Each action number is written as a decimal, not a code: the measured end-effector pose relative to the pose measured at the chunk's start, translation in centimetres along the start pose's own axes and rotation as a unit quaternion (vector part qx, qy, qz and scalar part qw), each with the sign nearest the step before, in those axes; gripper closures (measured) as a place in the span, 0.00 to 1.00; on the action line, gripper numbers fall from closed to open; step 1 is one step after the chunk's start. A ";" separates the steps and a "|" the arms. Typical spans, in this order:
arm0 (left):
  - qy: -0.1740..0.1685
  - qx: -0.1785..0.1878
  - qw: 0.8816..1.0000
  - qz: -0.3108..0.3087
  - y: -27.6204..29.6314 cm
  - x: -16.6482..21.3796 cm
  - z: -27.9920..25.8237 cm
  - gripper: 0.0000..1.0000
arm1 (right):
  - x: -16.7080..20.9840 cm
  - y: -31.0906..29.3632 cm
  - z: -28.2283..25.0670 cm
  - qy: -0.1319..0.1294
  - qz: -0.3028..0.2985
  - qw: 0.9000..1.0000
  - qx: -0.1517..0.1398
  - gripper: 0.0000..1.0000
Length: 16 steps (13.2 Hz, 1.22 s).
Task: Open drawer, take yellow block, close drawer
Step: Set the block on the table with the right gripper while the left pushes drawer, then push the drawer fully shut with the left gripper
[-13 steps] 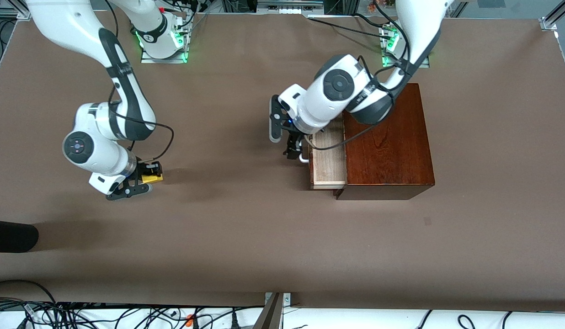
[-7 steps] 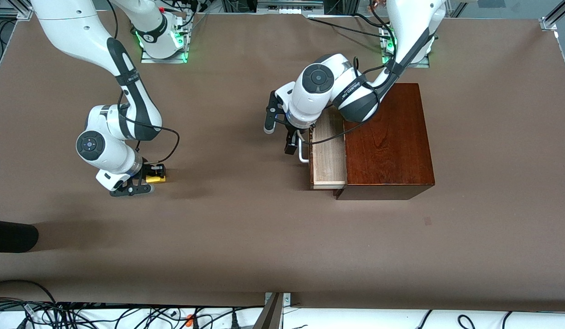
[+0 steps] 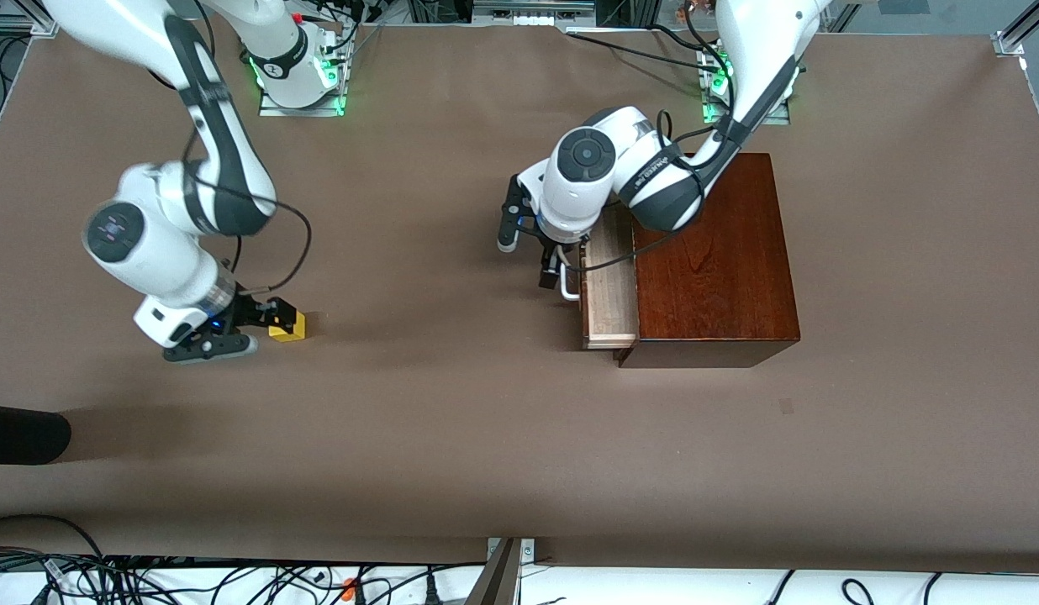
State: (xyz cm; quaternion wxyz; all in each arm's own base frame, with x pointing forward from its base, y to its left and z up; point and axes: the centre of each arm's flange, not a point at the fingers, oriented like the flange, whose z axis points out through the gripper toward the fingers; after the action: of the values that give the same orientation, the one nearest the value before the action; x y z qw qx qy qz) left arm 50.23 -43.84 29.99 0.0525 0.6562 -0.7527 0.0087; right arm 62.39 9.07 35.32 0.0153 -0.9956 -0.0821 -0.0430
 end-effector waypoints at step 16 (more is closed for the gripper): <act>0.034 -0.037 0.987 -0.156 -2.9 -6.8 -10.9 0.00 | -4.5 1.1 -25.2 -0.029 -0.005 1.000 0.004 0.00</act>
State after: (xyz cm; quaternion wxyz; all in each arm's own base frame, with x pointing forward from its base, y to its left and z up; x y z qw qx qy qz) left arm 54.71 -36.62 40.03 0.1031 0.7623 -0.6389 -0.0052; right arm 56.02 6.29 59.98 0.0165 -0.9959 -0.0880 -0.0141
